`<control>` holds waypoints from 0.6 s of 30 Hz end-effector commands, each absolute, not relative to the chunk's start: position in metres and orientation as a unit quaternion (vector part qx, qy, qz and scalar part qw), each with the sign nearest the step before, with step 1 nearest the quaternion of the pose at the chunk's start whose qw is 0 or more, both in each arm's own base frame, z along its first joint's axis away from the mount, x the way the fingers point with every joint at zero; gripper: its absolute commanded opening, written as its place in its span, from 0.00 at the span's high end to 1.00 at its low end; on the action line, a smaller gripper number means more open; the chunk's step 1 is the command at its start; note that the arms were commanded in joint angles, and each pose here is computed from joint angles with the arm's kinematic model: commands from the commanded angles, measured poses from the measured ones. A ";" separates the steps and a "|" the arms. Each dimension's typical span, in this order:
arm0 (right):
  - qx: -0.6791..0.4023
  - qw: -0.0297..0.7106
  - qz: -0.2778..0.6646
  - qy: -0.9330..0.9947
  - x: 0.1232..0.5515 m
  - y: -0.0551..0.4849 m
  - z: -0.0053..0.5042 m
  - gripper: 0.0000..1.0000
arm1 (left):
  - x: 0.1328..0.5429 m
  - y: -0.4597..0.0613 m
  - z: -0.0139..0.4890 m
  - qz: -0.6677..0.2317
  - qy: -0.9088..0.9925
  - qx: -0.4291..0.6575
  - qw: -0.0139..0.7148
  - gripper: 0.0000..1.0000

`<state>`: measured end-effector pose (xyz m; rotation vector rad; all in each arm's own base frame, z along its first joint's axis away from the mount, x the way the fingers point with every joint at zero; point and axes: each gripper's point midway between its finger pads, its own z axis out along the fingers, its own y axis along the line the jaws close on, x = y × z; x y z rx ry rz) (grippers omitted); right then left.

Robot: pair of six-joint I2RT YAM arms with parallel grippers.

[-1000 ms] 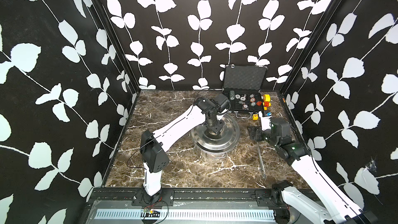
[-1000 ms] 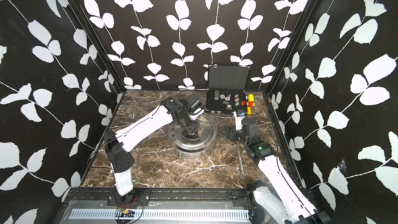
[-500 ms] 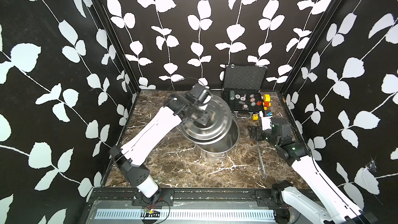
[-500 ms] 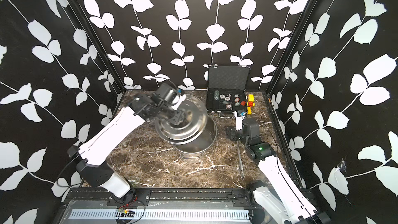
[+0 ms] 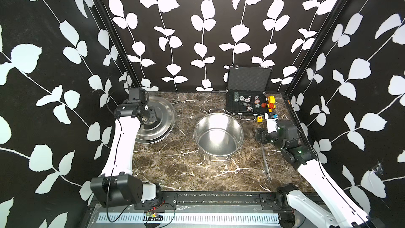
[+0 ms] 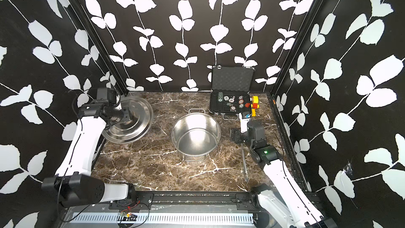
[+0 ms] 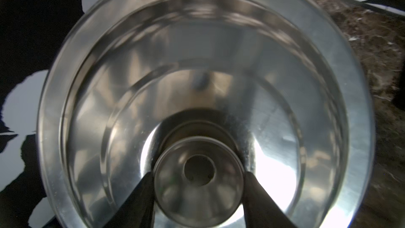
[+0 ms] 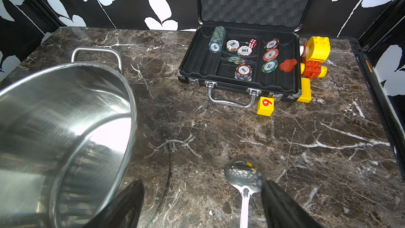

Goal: Stir the soup with a spoon
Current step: Place the lid at the center of the board.

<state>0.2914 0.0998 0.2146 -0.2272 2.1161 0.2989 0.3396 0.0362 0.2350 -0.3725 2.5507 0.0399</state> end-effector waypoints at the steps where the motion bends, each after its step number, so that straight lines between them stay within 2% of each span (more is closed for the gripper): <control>1: -0.089 0.486 0.134 0.859 0.294 0.102 0.227 0.14 | 0.368 0.046 0.217 -0.003 0.934 -0.184 0.305 0.72; 8: -0.087 0.473 0.144 0.865 0.289 0.103 0.222 0.14 | 0.391 0.073 0.155 0.019 0.922 -0.258 0.288 0.73; 18: -0.073 0.463 0.146 0.871 0.287 0.102 0.213 0.14 | 0.409 0.093 0.087 0.023 0.926 -0.289 0.243 0.72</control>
